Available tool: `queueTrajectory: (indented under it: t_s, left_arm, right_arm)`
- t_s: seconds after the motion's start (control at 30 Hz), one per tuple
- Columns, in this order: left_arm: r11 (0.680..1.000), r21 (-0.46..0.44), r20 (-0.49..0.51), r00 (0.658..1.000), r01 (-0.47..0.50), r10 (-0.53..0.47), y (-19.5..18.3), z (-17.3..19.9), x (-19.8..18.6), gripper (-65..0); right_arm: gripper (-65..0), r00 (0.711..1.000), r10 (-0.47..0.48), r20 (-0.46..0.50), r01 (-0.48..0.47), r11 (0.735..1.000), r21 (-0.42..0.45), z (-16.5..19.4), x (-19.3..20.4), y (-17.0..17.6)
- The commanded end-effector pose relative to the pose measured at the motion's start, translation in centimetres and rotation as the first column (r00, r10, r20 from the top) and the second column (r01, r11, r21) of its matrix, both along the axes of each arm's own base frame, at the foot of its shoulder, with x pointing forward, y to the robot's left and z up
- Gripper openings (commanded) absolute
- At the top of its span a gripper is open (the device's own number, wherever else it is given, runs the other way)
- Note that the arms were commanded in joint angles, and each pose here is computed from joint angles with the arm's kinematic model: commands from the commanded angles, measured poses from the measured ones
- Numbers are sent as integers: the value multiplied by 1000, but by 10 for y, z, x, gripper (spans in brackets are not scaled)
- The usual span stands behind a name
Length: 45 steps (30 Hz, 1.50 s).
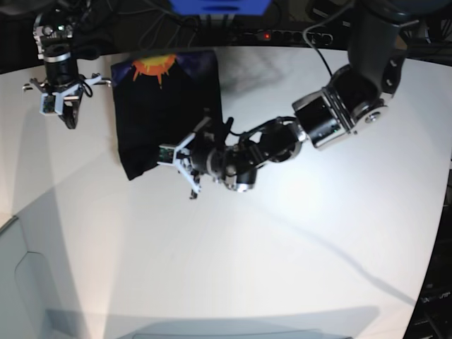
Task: Fold the T-shirt properly
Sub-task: 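Rotate the folded bundle with the left gripper so the print faces the robot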
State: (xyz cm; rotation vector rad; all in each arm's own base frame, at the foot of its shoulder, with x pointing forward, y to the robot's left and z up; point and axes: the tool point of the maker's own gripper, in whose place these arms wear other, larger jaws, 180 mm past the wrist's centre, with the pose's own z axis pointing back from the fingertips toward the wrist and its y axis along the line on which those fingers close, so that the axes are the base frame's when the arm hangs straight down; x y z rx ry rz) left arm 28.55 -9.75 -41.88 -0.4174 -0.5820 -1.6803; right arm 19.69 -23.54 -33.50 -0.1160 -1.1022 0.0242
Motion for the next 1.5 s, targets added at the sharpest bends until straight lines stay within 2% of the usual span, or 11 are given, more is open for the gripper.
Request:
queueTrajectory:
  t_s: [0.0, 0.23, 0.7, 0.77, 0.83, 0.97, 1.07, 1.2, 1.3, 1.47]
  left_arm:
    - [983, 184, 109, 994, -9, -12, 30, -18, 18, -649]
    - [974, 225, 242, 967, 21, -77, 15, -1, 43, -649]
    - [971, 237, 251, 965, 17, -78, 20, -1, 46, -642]
    - [972, 235, 253, 964, 17, -78, 18, -1, 46, -591]
    - [965, 261, 263, 962, 0, -71, 22, 0, 49, -508]
    - [968, 249, 303, 950, 0, -78, 16, 16, 57, -319]
    - [975, 222, 328, 941, 7, -82, 11, 28, 59, -226]
    - [987, 155, 425, 905, -52, -19, 13, 63, 82, -203]
    - [987, 70, 469, 878, -145, 96, 25, 87, 100, -202]
    - [959, -79, 482, 832, -273, 277, 47, 124, 123, -202]
  right_arm:
    - [-650, 998, 18, 55, -18, 1000, -4, 14, 5, 2]
    - [-650, 998, 18, 62, -18, 1000, -4, 15, 8, 2]
    - [-650, 994, 23, 105, -23, 1000, 0, 24, 22, 4]
    - [-650, 994, 23, 105, -23, 1000, 0, 24, 22, 4]
    - [-650, 994, 23, 105, -23, 1000, 0, 24, 22, 4]
    - [-650, 993, 23, 118, -23, 1000, 1, 27, 26, 4]
    - [-650, 992, 23, 124, -23, 1000, 1, 28, 28, 4]
    - [-650, 991, 34, 127, -35, 999, 7, 28, 30, 8]
    - [-650, 990, 50, 128, -53, 998, 17, 27, 33, 15]
    - [-650, 988, 84, 129, -90, 995, 40, 23, 38, 29]
